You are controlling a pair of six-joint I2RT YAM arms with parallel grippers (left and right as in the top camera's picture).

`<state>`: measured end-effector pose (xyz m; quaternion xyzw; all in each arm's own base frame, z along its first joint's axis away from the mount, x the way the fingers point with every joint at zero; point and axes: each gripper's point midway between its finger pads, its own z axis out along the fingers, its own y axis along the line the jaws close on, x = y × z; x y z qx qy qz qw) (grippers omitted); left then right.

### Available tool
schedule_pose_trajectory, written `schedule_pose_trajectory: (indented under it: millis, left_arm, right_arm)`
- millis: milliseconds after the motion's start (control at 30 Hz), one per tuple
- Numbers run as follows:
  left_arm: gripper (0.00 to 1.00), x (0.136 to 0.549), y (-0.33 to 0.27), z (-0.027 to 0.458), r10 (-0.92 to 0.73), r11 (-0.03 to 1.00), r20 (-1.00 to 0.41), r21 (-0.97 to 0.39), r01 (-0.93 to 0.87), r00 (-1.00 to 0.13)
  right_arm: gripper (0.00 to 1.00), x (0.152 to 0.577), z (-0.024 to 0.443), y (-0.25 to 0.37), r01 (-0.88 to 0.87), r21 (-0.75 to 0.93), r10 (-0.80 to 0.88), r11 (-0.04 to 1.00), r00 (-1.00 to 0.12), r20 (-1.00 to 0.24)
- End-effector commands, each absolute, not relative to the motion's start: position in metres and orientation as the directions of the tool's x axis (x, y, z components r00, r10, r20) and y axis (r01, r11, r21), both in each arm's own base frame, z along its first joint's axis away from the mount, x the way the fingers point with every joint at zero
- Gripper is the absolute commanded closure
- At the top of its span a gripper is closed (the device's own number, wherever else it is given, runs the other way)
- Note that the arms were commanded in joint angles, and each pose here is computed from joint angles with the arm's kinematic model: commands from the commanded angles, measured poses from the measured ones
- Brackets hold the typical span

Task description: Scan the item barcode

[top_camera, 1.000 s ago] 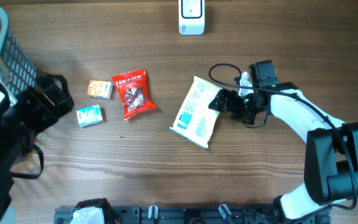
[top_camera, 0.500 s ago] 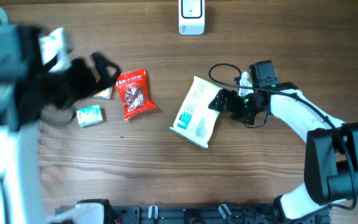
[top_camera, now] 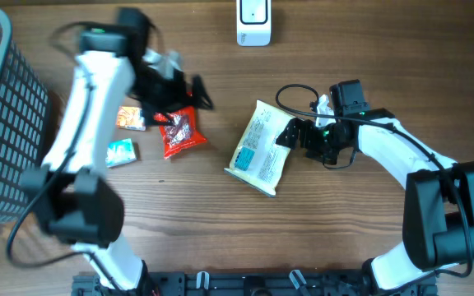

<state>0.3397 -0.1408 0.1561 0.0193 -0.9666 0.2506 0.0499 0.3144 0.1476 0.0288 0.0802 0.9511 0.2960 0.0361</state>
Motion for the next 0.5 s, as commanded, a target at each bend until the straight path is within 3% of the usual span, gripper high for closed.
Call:
schedule_pose_trajectory:
  millis: [0,200,367,467]
  left_arm:
    - [0.0,0.319,-0.181,0.099,0.15,0.815,0.175,-0.579,0.021,-0.973]
    - [0.0,0.288,-0.225,0.047,0.241,0.637,0.123,-0.768,0.061,-0.963]
    - [0.01,0.268,-0.238,0.022,0.245,0.629,0.134,-0.775,0.052,-0.96]
    - [0.13,0.261,-0.248,0.017,0.256,0.629,0.132,-0.775,0.062,-0.958]
  right_arm:
    - [0.0,0.313,0.026,0.148,0.113,0.567,0.154,0.816,-0.988,-0.025]
    - [0.01,0.313,0.026,0.148,0.115,0.567,0.155,0.816,-0.988,-0.022]
    - [0.0,0.311,0.027,0.149,0.117,0.572,0.153,0.812,-0.988,-0.015]
    - [0.0,0.31,0.028,0.152,0.117,0.586,0.149,0.802,-0.989,-0.007]
